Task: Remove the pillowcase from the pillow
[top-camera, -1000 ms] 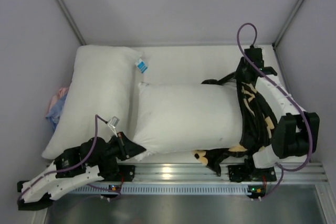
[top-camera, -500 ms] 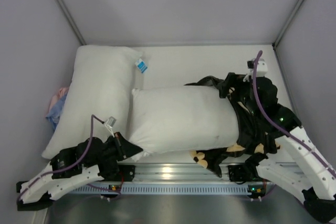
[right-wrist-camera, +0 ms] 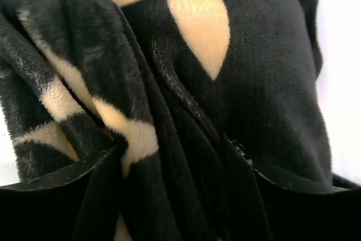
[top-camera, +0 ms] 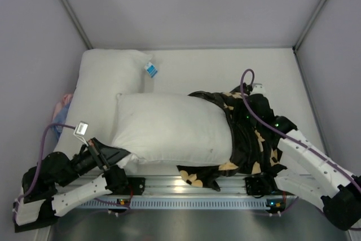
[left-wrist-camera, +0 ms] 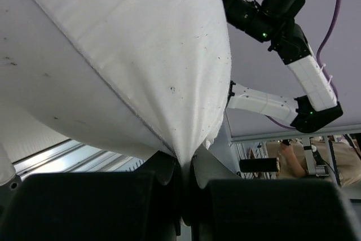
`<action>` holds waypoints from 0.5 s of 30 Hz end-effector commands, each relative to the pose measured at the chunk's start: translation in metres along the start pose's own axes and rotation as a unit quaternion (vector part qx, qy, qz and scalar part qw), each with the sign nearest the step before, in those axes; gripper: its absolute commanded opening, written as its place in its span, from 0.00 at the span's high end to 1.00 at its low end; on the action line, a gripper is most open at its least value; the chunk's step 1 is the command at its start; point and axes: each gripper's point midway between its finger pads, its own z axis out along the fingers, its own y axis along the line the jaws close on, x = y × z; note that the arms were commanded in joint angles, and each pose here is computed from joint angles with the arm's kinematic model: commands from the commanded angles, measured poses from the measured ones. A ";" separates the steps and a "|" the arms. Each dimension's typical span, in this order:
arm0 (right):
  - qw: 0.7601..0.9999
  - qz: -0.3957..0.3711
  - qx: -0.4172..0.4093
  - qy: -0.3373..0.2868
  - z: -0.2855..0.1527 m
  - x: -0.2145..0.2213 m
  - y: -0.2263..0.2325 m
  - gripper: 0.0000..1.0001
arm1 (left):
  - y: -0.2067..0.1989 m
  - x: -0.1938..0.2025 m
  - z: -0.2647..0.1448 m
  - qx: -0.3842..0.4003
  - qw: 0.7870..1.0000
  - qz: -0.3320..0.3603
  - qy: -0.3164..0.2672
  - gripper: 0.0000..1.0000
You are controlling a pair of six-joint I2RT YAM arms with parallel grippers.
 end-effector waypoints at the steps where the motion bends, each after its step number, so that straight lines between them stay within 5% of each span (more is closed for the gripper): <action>1: 1.000 0.014 -0.022 0.011 0.014 0.007 0.014 0.43 | -0.009 -0.011 -0.003 0.016 1.000 0.002 -0.025 1.00; 2: 1.000 0.013 -0.022 0.014 0.017 0.009 0.015 0.60 | -0.008 -0.011 -0.003 0.015 1.000 0.002 -0.025 1.00; 6: 0.999 0.014 -0.019 0.024 0.026 0.015 0.017 1.00 | -0.010 -0.016 -0.010 0.016 0.999 0.002 -0.031 1.00; 15: 0.992 0.026 0.117 -0.026 0.039 -0.009 -0.035 1.00 | -0.032 -0.067 -0.085 0.053 0.992 -0.013 -0.114 1.00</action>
